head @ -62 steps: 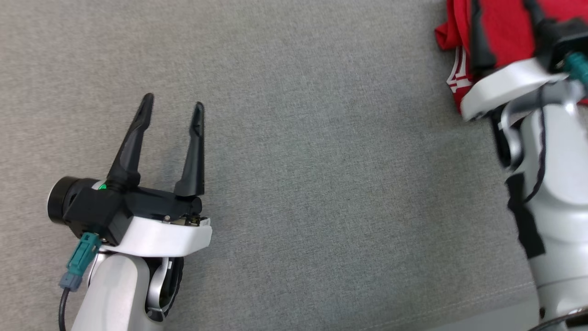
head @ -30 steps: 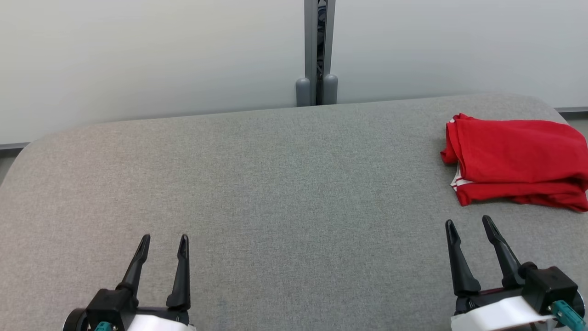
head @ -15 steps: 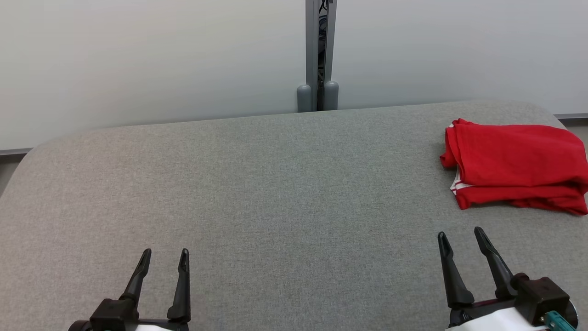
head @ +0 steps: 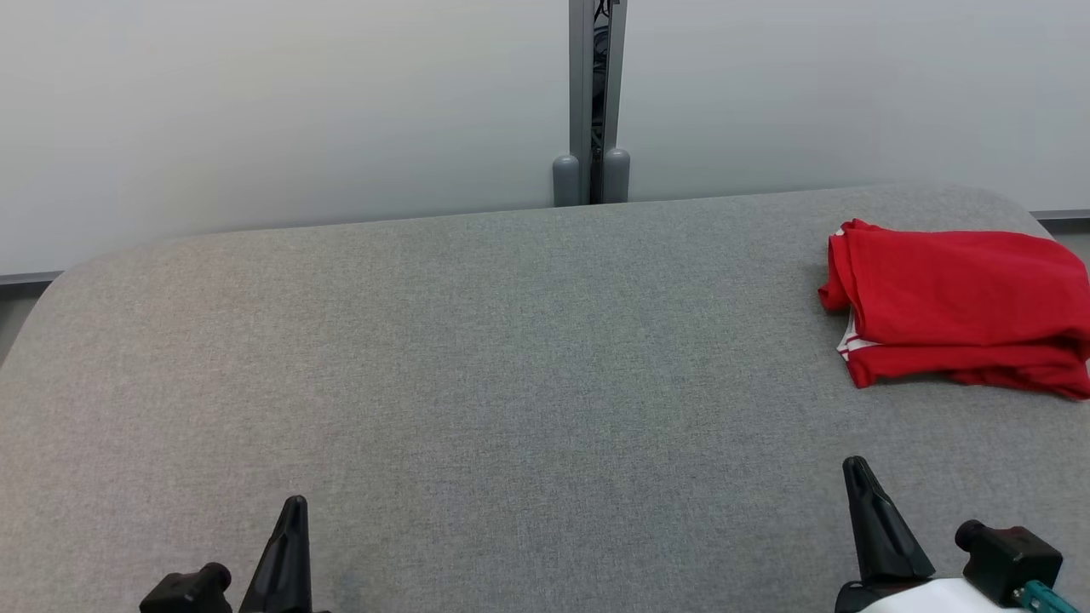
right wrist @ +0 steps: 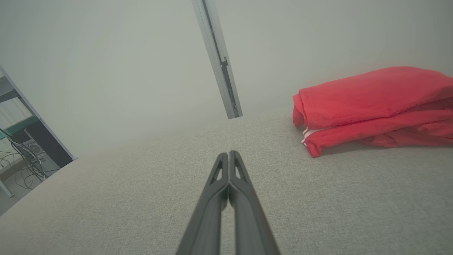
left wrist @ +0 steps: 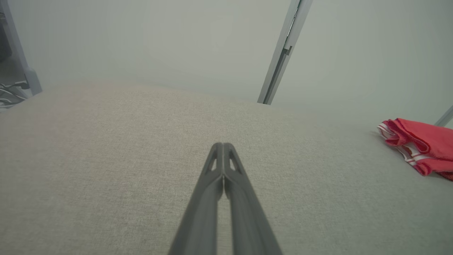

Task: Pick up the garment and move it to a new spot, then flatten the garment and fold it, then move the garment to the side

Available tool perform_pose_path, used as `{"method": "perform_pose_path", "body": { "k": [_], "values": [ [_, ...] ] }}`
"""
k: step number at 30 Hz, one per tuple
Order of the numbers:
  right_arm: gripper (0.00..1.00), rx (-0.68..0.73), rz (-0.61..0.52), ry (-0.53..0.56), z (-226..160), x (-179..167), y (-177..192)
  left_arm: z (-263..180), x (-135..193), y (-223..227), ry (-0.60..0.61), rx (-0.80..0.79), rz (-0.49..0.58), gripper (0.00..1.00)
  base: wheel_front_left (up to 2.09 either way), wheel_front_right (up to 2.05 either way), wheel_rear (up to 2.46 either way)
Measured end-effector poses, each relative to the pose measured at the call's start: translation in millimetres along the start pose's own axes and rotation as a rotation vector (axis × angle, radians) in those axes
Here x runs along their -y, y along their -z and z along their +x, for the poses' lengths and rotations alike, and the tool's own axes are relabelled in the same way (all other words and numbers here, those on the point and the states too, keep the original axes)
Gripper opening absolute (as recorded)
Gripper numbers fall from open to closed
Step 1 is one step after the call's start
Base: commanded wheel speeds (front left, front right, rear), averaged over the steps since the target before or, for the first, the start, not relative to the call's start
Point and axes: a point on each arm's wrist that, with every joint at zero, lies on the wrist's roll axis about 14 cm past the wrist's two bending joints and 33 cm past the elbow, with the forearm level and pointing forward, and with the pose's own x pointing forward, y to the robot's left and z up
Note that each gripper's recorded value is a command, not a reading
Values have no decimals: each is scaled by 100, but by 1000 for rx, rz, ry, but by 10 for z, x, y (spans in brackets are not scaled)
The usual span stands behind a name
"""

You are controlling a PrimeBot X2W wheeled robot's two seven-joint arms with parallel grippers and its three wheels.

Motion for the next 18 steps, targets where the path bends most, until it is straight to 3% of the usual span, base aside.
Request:
{"method": "perform_pose_path", "body": {
  "k": [18],
  "values": [
    [0,-6,287,64,133,154,-36,80,-161,-96,-64,4,-304,0,0,0,0]
  ]
}}
